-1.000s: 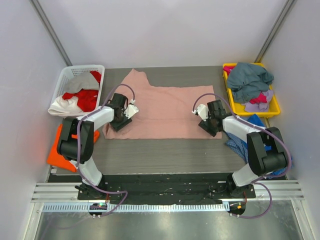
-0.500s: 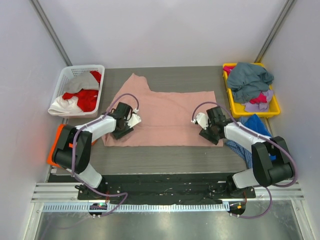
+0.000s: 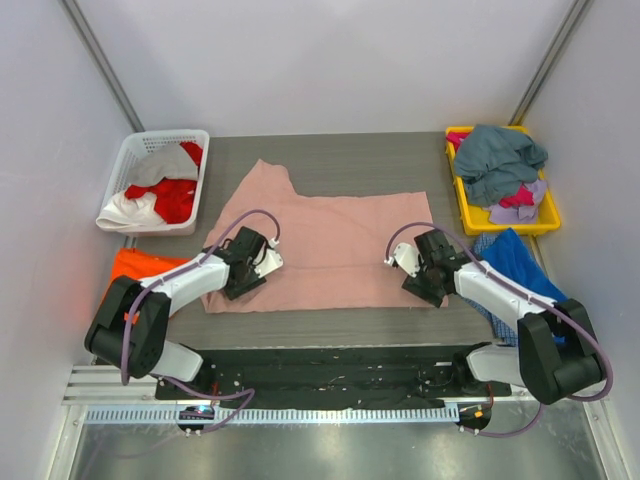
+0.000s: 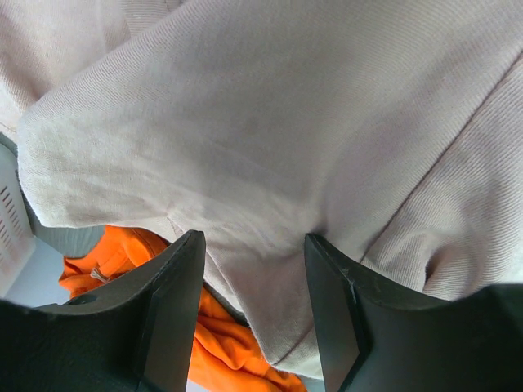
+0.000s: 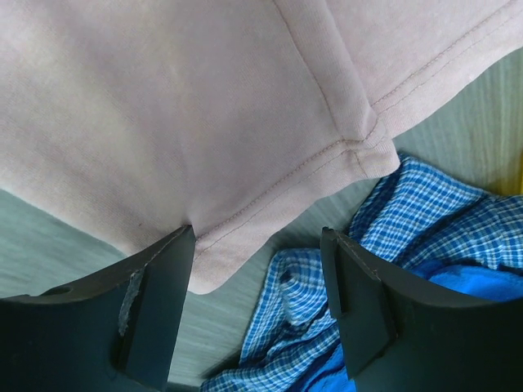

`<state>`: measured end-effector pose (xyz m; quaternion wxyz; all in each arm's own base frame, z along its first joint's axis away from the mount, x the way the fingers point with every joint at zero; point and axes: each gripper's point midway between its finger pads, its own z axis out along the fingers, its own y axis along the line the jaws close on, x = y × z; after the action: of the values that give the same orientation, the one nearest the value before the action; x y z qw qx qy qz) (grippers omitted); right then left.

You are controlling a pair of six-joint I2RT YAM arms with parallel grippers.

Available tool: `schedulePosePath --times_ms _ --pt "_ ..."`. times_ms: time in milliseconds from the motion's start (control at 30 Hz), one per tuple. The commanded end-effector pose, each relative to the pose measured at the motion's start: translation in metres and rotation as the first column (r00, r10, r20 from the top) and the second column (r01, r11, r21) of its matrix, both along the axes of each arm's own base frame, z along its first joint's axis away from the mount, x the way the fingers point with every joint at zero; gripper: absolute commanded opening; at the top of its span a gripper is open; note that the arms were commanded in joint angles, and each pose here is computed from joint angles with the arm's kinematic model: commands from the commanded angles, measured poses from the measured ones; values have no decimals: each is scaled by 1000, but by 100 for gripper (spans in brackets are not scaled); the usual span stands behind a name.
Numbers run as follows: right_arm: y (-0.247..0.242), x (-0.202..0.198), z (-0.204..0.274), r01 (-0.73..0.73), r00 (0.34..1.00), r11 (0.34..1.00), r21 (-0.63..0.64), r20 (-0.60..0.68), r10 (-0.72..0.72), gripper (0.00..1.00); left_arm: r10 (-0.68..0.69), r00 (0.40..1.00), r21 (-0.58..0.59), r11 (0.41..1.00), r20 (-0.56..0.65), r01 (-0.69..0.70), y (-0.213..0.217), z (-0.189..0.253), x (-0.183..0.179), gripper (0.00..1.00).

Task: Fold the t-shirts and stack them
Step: Fold the flattened tshirt in 1/3 of the way

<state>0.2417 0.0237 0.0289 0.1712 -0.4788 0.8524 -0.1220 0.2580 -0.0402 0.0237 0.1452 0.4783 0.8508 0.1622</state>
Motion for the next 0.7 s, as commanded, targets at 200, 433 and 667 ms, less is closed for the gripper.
schedulePosePath --times_ms 200,433,667 --pt "0 -20 11 -6 1000 1000 -9 -3 6 72 19 995 -9 1000 -100 -20 -1 -10 -32 57" --pt "9 5 48 28 994 999 35 109 -32 72 31 998 -125 992 61 -23 -17 37 -8 59" --pt "22 39 108 61 959 991 123 266 -92 73 65 963 -284 959 260 12 -43 118 26 69"
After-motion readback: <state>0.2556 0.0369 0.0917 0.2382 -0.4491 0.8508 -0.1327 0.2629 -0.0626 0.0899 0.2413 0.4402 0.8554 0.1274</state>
